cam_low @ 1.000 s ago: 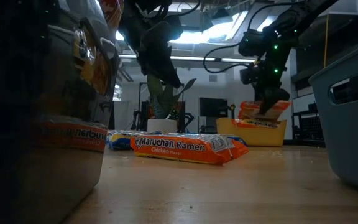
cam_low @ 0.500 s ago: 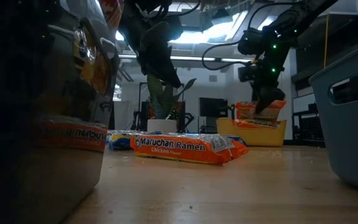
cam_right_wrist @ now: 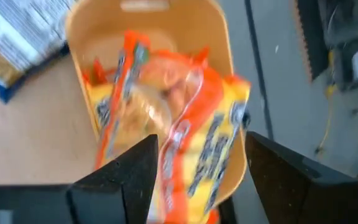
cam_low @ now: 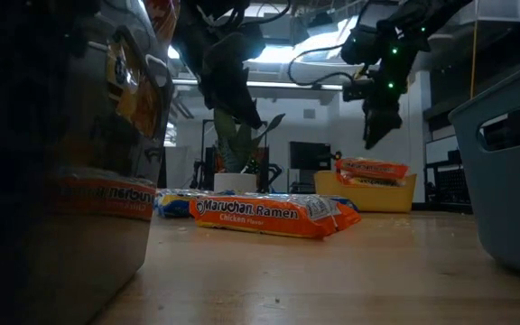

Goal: Sort Maruchan noodles
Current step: Put the orange noodle pack into the yellow bin

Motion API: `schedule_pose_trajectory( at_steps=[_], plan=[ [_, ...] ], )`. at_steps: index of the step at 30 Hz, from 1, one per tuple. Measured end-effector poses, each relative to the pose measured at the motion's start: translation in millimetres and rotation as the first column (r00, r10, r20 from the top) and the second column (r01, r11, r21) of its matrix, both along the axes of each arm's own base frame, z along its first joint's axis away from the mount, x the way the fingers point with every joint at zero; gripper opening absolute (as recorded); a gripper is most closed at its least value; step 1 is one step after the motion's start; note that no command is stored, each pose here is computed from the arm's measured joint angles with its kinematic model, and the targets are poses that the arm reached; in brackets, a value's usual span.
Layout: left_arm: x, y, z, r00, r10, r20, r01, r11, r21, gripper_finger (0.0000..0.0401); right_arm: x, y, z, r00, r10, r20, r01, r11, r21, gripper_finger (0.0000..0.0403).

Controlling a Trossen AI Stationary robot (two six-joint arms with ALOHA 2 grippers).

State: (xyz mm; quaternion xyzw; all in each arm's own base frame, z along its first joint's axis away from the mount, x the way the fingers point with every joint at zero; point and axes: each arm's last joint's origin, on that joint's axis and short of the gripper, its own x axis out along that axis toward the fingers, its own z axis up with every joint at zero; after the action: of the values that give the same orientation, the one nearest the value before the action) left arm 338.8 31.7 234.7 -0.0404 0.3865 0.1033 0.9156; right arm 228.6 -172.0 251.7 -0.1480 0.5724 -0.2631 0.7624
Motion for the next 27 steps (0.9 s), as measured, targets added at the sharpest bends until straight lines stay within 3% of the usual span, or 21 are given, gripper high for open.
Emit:
schedule_pose_trajectory(
  at_steps=[5, 9, 12, 18, 23, 27],
  plan=[
    [-2.0, -0.2, -1.8, 1.0, -0.001, -0.029, 0.001, 1.0, -0.002, 0.0, -7.0, 10.4, 0.8, 0.998, -0.025, 0.065, 0.013, 0.985, 0.171, 0.0225],
    [-2.7, 0.5, -2.4, 0.999, 0.001, -0.038, -0.001, 1.0, -0.003, 0.0, -10.9, 20.5, 4.4, 0.983, -0.079, 0.166, 0.015, 0.934, 0.357, 0.0225],
    [-2.7, 0.5, -2.4, 0.999, 0.002, -0.038, -0.002, 1.0, -0.003, 0.0, -16.0, 26.4, 0.9, 0.985, -0.124, 0.12, 0.062, 0.902, 0.426, 0.0209],
    [-2.6, 0.5, -2.3, 0.999, 0.002, -0.037, -0.002, 1.0, -0.003, 0.0, -24.3, 29.3, -22.4, 0.985, -0.172, 0.022, 0.145, 0.89, 0.432, 0.0117],
    [-2.5, 0.5, -2.2, 0.999, 0.002, -0.034, -0.002, 1.0, -0.003, 0.0, -22.3, 24.8, -36.1, 0.98, -0.198, -0.014, 0.19, 0.913, 0.36, 0.0042],
    [-2.3, 0.5, -2.1, 0.999, 0.002, -0.032, -0.002, 1.0, -0.003, 0.0, -18.8, 19.9, -41.4, 0.978, -0.206, -0.037, 0.208, 0.933, 0.295, 0.0006]
  ],
)
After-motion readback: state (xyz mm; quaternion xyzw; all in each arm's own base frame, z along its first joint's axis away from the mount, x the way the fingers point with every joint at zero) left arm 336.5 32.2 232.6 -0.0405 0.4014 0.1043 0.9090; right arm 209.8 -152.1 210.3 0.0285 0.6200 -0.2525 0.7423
